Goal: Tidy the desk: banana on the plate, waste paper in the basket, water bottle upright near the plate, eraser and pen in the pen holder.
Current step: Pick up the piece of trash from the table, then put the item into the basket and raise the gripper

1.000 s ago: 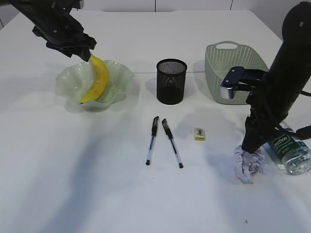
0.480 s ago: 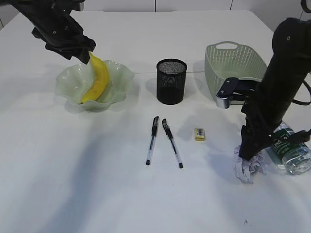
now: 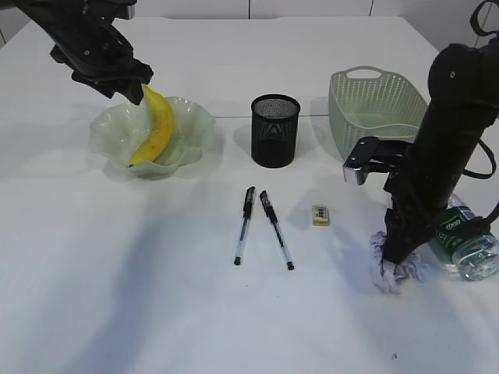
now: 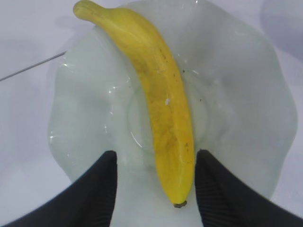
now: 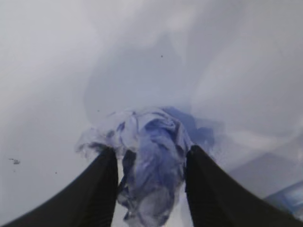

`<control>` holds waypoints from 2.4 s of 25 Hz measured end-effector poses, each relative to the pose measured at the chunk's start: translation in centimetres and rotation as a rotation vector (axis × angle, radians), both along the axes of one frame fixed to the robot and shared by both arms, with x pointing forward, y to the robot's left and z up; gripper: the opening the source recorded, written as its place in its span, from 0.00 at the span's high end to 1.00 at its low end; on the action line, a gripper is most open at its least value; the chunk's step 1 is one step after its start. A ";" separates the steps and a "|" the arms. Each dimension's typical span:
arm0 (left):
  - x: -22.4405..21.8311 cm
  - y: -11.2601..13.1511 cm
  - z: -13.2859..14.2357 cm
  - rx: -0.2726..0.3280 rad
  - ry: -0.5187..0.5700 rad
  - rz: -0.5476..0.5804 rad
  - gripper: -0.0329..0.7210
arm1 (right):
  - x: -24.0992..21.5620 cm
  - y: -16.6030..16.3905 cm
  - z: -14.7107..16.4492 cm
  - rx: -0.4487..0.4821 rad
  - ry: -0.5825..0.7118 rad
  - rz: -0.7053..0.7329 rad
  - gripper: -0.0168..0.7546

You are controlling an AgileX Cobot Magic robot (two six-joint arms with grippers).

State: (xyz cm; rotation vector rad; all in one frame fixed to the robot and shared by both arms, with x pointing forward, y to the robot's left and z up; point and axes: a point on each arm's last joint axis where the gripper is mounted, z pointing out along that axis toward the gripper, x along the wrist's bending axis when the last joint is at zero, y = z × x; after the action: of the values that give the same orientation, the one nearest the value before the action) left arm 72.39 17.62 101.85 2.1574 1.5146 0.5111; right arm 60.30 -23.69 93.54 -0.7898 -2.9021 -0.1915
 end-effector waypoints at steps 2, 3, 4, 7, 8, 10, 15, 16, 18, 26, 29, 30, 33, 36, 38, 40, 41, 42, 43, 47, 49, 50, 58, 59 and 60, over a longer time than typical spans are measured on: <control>0.0 0.0 0.0 0.000 0.000 0.000 0.47 | 0.0 0.0 0.0 -0.001 0.000 0.001 0.62; 0.0 0.0 0.0 0.000 0.000 0.000 0.47 | 0.0 0.0 0.0 -0.001 0.000 0.001 0.69; 0.0 0.0 0.0 0.000 0.001 0.000 0.47 | 0.0 0.0 0.0 -0.002 0.000 0.001 0.74; 0.0 0.0 0.0 0.001 0.002 0.000 0.47 | 0.0 0.0 0.0 -0.002 0.000 0.001 0.90; 0.0 0.0 0.0 0.001 0.003 0.000 0.48 | 0.0 0.0 0.0 -0.002 0.000 0.001 0.93; -0.1 0.0 0.0 0.002 0.007 0.000 0.50 | 0.0 0.0 -0.1 -0.002 0.002 0.001 0.95; -0.2 0.0 -0.1 0.007 0.027 0.000 0.52 | 0.0 0.1 0.0 0.010 0.008 -0.018 0.95; -0.2 0.1 -0.1 0.007 0.029 0.000 0.52 | 0.0 0.2 0.1 0.017 0.012 -0.027 0.95; -0.3 0.1 -0.2 0.008 0.033 -0.001 0.52 | 0.2 0.4 0.6 0.036 0.021 -0.053 0.95; -0.3 0.1 -0.2 0.010 0.040 -0.001 0.53 | 3.7 1.7 6.0 0.154 -0.134 -0.110 0.95; -0.3 0.1 -0.2 0.011 0.042 -0.001 0.53 | 5.0 2.0 8.9 0.190 -0.230 -0.123 0.96; -0.3 0.1 -0.2 0.011 0.042 -0.001 0.53 | 5.3 2.0 9.6 0.200 -0.254 -0.130 0.96; -0.3 0.1 -0.2 0.011 0.043 -0.001 0.53 | 6.2 2.2 11.6 0.225 -0.334 -0.163 0.96; -0.3 0.1 -0.2 0.011 0.043 -0.001 0.53 | 7.2 2.2 12.9 0.246 -0.434 -0.212 0.96; -0.3 0.1 -0.2 0.011 0.044 -0.001 0.54 | 7.9 2.1 13.2 0.262 -0.507 -0.262 0.96; -0.3 0.1 -0.2 0.011 0.044 -0.001 0.55 | 8.5 2.1 13.5 0.280 -0.575 -0.313 0.96; -0.4 0.1 -0.2 0.012 0.046 -0.001 0.55 | 8.9 2.0 13.8 0.292 -0.614 -0.344 0.96; -0.4 0.1 -0.2 0.012 0.046 -0.001 0.55 | 9.3 2.0 13.9 0.305 -0.651 -0.377 0.96; -0.4 0.1 -0.2 0.012 0.047 -0.001 0.55 | 9.6 1.9 14.0 0.317 -0.680 -0.406 0.96; -0.4 0.1 -0.3 0.013 0.050 -0.001 0.55 | 11.0 1.8 13.7 0.349 -0.782 -0.479 0.96; -0.4 0.1 -0.3 0.014 0.054 -0.001 0.55 | 11.6 1.6 13.4 0.351 -0.824 -0.501 0.96; -0.4 0.1 -0.3 0.014 0.055 -0.001 0.55 | 11.8 1.5 13.2 0.346 -0.834 -0.513 0.96; -0.6 0.1 -0.2 0.017 0.067 -0.001 0.55 | 13.7 -1.6 9.8 0.267 -0.834 -0.643 0.96; -0.6 0.1 -0.2 0.017 0.068 -0.001 0.55 | 13.8 -2.1 9.5 0.257 -0.835 -0.657 0.96; -0.6 0.2 -0.1 0.017 0.068 -0.001 0.55 | 13.8 -2.5 9.6 0.249 -0.846 -0.663 0.96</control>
State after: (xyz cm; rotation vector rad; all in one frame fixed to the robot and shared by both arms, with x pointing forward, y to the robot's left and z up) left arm 71.77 17.77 101.71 2.2098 1.5503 0.4559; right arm 74.14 -26.21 103.14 -1.9723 -3.0221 -1.1740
